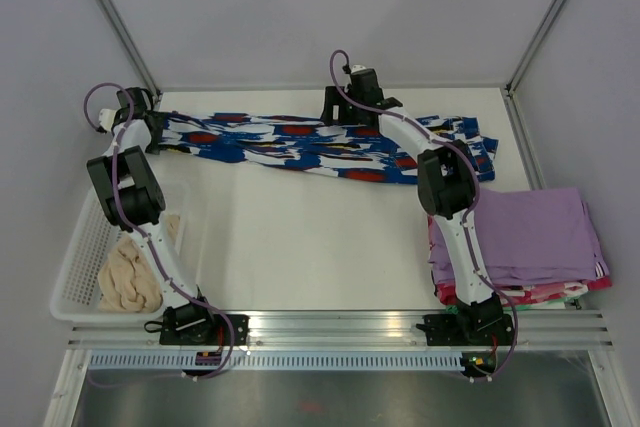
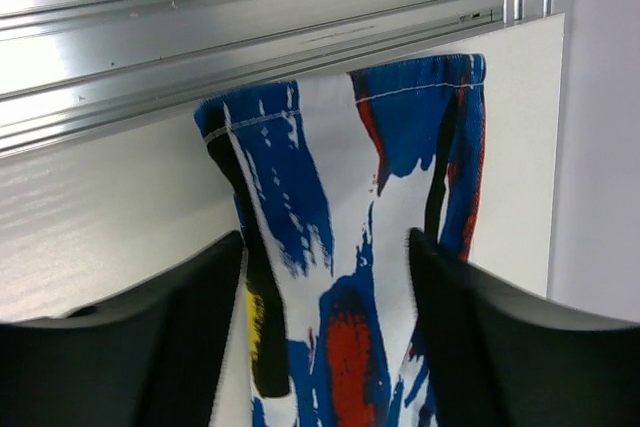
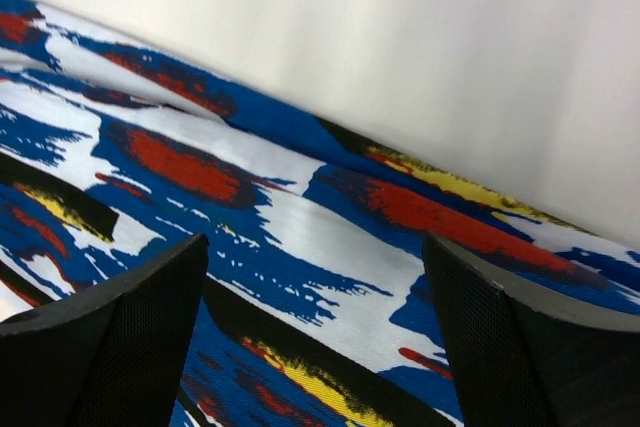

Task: Fold and stack the trousers
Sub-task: Fold the trousers

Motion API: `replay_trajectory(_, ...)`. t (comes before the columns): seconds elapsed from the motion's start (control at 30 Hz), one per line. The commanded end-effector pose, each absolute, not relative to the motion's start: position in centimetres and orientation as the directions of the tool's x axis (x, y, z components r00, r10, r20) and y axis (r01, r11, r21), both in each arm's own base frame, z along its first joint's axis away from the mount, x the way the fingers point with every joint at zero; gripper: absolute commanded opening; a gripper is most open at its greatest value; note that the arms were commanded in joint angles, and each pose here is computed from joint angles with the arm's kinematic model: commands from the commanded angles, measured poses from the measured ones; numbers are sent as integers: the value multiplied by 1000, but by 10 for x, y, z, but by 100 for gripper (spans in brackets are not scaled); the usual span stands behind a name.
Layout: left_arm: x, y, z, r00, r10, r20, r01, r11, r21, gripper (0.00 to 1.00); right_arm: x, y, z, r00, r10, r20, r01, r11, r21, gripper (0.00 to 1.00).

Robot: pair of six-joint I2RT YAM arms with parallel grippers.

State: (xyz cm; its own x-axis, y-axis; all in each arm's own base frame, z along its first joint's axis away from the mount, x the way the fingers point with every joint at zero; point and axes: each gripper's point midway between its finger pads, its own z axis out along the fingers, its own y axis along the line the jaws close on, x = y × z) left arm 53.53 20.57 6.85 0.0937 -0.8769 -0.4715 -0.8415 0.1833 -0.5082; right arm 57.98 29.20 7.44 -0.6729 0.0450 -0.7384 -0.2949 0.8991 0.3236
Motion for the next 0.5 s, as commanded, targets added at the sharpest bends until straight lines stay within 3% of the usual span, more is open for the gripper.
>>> replay_trajectory(0.0, 533, 205, 80, 97, -876, -473, -835, 187, -518, 77, 603, 274, 123, -619, 173, -766, -223, 897, 383, 94)
replay_trajectory(0.2, 529, 187, 75, 52, -919, -391, -836, 174, -521, 83, 614, 224, 174, -558, 323, -765, -105, 887, 450, 94)
replay_trajectory(0.47, 516, 171, 41, 57, -955, -292, -869, 96, -485, 83, 593, 154, 207, -479, 305, -823, 17, 940, 339, 95)
